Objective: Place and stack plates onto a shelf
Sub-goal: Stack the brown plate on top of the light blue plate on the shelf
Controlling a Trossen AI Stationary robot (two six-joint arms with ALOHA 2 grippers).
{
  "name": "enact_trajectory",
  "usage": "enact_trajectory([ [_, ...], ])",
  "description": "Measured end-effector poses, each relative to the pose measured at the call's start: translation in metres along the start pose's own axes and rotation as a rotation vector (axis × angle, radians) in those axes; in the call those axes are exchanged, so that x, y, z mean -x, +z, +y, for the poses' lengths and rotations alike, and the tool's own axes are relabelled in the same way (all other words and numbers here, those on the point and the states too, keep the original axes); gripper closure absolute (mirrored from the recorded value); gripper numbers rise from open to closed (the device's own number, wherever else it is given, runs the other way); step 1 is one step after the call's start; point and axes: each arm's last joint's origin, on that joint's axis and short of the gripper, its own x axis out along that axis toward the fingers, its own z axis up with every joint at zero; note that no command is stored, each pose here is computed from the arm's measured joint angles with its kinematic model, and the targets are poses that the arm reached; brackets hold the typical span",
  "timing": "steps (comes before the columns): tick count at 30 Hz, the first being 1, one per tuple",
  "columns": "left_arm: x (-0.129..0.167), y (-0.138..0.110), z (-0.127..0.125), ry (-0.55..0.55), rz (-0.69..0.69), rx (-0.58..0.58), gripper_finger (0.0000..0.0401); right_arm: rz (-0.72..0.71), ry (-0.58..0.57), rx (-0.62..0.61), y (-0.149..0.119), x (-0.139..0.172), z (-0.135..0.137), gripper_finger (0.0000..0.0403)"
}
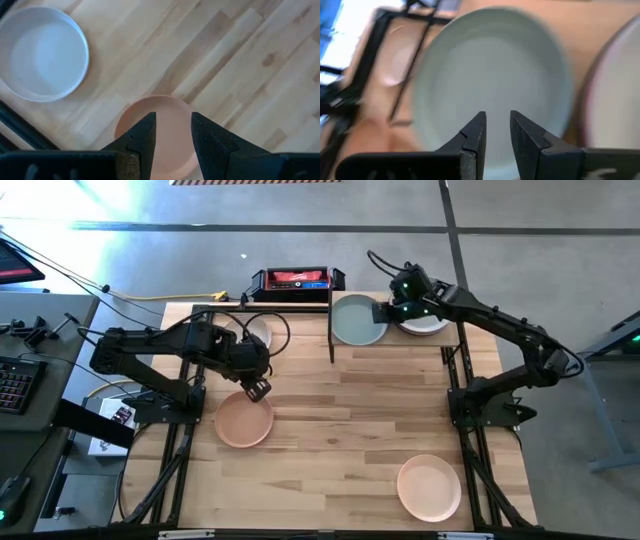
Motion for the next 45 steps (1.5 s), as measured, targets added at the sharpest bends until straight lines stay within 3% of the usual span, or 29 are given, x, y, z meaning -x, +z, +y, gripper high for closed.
enact_trajectory([
  [5,-0.002,-0.008,-0.009,-0.026,0.021,0.006,0.0290,0.096,0.142,0.044,-0.014,0.011,0.015,0.0336],
  [14,-0.046,-0.034,-0.026,-0.016,0.121,0.138,0.0290,0.209,0.186,0.138,-0.046,0.018,0.040,0.0336],
  [24,-0.098,-0.062,-0.045,-0.128,0.144,0.225,0.0290,0.201,0.168,0.178,-0.056,0.018,0.049,0.0336],
  [32,-0.137,-0.090,-0.041,-0.107,0.167,0.285,0.0290,0.200,0.167,0.179,-0.056,0.018,0.049,0.0336],
  [45,-0.174,-0.119,-0.040,-0.232,0.173,0.317,0.0290,0.182,0.131,0.182,-0.056,0.018,0.048,0.0336],
])
